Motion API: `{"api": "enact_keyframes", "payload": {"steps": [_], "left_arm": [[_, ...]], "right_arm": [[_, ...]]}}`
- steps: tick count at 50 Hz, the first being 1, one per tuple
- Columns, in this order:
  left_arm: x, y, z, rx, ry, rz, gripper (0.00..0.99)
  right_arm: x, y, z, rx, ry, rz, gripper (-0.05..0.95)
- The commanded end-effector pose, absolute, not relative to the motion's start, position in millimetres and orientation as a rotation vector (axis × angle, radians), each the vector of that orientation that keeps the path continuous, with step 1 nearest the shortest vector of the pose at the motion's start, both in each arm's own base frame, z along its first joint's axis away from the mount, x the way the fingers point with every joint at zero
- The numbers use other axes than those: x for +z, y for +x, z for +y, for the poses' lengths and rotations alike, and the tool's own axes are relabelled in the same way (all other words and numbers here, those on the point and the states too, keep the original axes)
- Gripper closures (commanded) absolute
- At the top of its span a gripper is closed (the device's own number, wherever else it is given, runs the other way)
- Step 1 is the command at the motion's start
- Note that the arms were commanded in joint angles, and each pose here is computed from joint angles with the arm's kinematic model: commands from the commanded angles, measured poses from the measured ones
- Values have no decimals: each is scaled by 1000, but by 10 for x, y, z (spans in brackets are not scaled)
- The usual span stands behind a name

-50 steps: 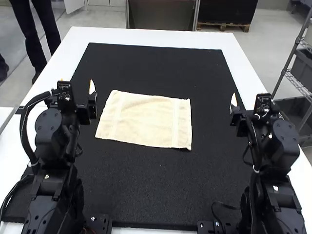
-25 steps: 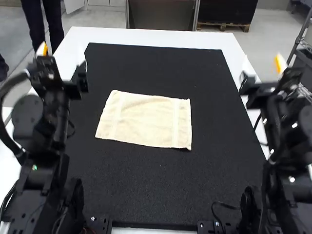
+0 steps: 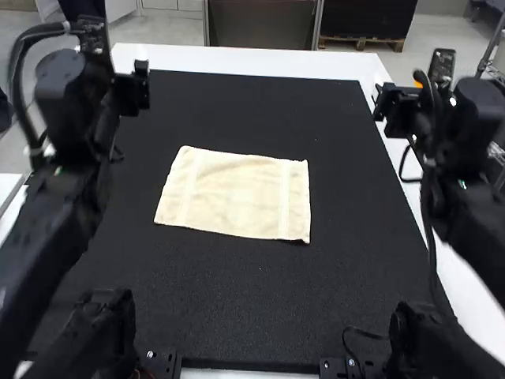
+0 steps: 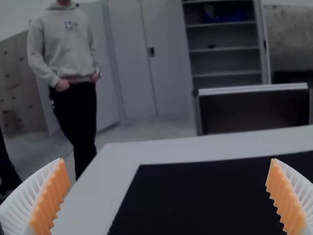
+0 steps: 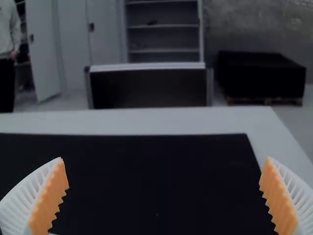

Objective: Fold the towel.

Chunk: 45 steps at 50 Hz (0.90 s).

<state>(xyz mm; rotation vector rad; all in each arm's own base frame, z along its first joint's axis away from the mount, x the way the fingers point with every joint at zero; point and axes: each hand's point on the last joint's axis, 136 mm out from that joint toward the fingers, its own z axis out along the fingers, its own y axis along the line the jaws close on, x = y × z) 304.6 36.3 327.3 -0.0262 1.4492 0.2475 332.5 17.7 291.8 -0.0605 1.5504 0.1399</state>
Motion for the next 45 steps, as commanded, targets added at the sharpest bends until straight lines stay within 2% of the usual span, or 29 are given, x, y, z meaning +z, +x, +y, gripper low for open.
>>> {"api": "enact_keyframes", "payload": {"steps": [1,6,13,23,26,31,35,41,45], "left_arm": [[3147,3295,495,293,-39,1513,48],[2904,3496,622,313,-50,1592,36],[2597,3643,858,342,-85,1670,38],[2169,3745,1182,367,-137,1773,36],[2045,3792,1163,343,-115,1804,36],[1846,3842,1138,364,-58,1854,36],[1772,3891,1087,366,-45,1843,36],[1713,3967,1027,434,-29,1820,38],[1645,4049,906,416,-16,1820,39]], "right_arm": [[2649,3688,186,224,-45,1658,-2],[2328,3891,227,324,-68,1749,-5],[2274,3972,33,291,-50,1715,-3],[2039,4054,93,306,-116,1767,-2],[1907,4081,110,312,-122,1801,-2],[1698,4125,147,262,-164,1845,-5],[1598,4161,248,250,-195,1864,-8],[1511,4214,356,195,-236,1875,-8],[1488,4251,455,194,-250,1877,-8]]}}
